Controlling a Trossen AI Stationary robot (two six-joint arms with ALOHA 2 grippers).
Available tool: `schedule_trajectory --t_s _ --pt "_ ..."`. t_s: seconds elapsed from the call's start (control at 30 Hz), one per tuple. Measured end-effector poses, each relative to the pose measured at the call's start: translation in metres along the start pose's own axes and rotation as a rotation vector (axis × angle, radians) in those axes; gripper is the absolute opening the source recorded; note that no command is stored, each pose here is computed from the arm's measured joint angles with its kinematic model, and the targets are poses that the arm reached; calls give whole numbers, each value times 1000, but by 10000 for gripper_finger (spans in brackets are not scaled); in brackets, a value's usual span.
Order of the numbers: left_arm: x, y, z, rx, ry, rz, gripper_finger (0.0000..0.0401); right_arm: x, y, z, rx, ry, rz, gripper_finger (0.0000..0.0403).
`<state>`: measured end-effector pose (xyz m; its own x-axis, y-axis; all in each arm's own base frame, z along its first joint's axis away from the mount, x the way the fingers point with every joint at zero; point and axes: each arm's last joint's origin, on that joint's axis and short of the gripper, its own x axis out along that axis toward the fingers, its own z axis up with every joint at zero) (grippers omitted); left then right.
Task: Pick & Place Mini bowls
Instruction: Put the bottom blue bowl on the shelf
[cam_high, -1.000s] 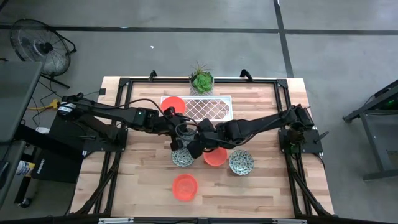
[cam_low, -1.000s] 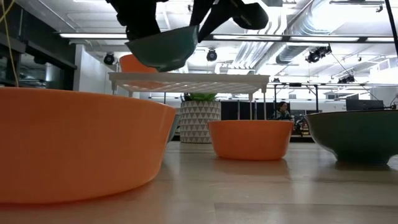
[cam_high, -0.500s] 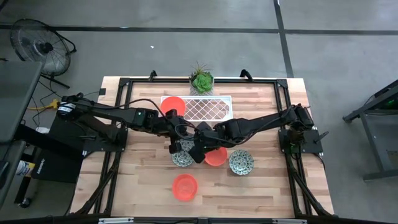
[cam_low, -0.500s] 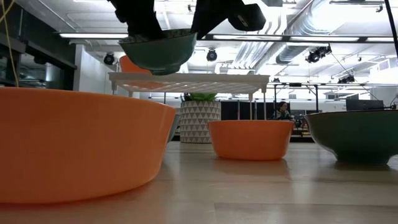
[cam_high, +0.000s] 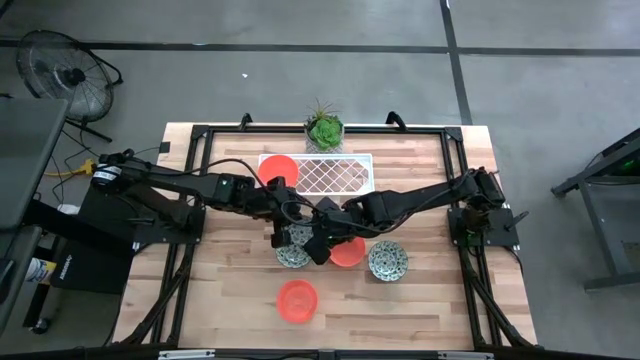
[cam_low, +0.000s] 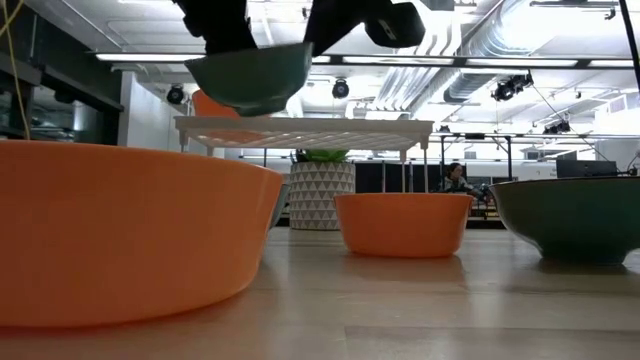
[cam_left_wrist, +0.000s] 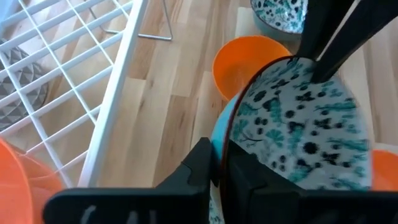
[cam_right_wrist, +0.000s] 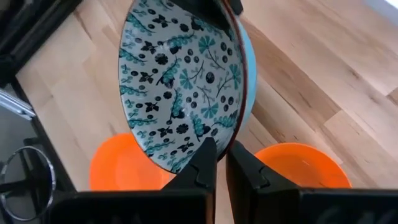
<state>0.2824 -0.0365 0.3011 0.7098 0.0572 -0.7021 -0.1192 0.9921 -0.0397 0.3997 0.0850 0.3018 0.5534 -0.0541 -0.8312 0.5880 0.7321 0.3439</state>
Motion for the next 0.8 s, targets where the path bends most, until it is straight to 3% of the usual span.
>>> schedule_trajectory --t_s 0.27,0.53,0.8 --pt "0 -1 2 1 -18 -40 7 -10 0 3 16 -22 25 8" --pt "0 -3 4 42 -34 -86 5 -11 3 4 17 -14 75 85" --pt "-11 -4 14 141 -41 -92 5 -10 5 9 -44 -14 129 124"
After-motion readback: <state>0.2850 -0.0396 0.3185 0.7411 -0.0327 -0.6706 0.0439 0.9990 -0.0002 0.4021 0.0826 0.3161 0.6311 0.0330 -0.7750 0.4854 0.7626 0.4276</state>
